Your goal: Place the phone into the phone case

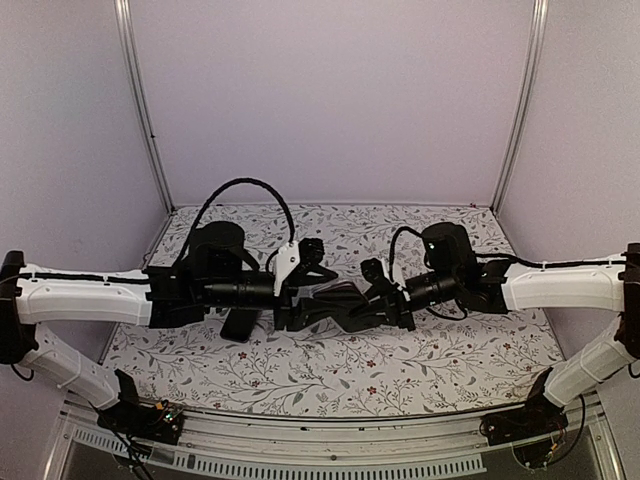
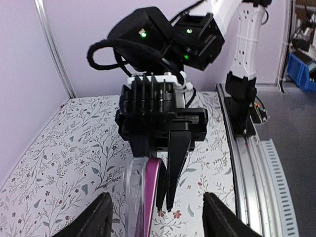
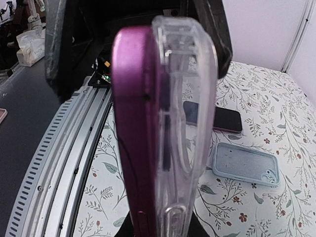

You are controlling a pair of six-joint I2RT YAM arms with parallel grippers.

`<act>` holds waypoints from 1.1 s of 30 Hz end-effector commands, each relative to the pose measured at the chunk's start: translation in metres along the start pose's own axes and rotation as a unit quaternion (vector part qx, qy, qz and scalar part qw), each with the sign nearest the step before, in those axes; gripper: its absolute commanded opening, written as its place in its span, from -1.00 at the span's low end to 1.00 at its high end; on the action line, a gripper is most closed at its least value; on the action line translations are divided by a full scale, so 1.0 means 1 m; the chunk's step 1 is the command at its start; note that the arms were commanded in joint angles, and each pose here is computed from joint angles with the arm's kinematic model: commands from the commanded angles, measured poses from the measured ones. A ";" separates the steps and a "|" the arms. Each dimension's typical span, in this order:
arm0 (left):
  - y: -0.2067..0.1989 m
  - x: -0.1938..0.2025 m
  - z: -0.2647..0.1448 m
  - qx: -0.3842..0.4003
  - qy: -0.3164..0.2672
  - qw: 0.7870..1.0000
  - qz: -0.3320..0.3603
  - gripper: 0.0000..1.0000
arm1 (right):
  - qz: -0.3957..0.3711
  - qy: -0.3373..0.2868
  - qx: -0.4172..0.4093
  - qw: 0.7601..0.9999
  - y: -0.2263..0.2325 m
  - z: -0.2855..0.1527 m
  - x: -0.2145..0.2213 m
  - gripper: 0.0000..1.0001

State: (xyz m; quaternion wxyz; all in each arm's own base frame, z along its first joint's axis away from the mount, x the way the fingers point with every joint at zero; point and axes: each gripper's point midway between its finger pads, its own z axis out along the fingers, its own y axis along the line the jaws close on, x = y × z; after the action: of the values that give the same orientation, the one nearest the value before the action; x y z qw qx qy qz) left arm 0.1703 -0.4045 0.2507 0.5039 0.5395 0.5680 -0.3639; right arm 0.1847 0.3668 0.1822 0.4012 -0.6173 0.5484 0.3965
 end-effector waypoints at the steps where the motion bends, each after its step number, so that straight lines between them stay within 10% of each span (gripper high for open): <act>1: 0.021 -0.035 -0.028 -0.063 -0.103 0.993 -0.010 0.38 | -0.035 -0.107 0.034 0.993 -0.006 -0.022 -0.062 -1.00; 12: 0.014 -0.064 -0.045 -0.023 -0.247 0.966 -0.070 0.69 | -0.062 -0.199 0.016 0.978 0.008 -0.046 -0.111 -1.00; 23: 0.007 -0.078 -0.018 0.025 -0.275 0.958 -0.081 0.15 | -0.071 -0.200 0.013 0.977 0.013 -0.044 -0.114 -1.00; 28: 0.006 -0.079 -0.012 0.027 -0.271 0.958 -0.085 -0.69 | -0.072 -0.193 0.020 0.978 0.012 -0.043 -0.112 -1.00; 33: -0.004 -0.076 -0.003 0.055 -0.260 0.960 -0.084 -0.39 | -0.075 -0.191 0.029 0.978 0.009 -0.045 -0.115 -1.00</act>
State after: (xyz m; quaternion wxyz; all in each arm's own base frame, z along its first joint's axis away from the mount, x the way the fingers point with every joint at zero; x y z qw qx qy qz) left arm 0.1651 -0.4107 0.3191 0.5830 0.3964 0.4504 -0.5479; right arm 0.1699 0.3666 0.2750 0.5023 -0.5576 0.4618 0.4728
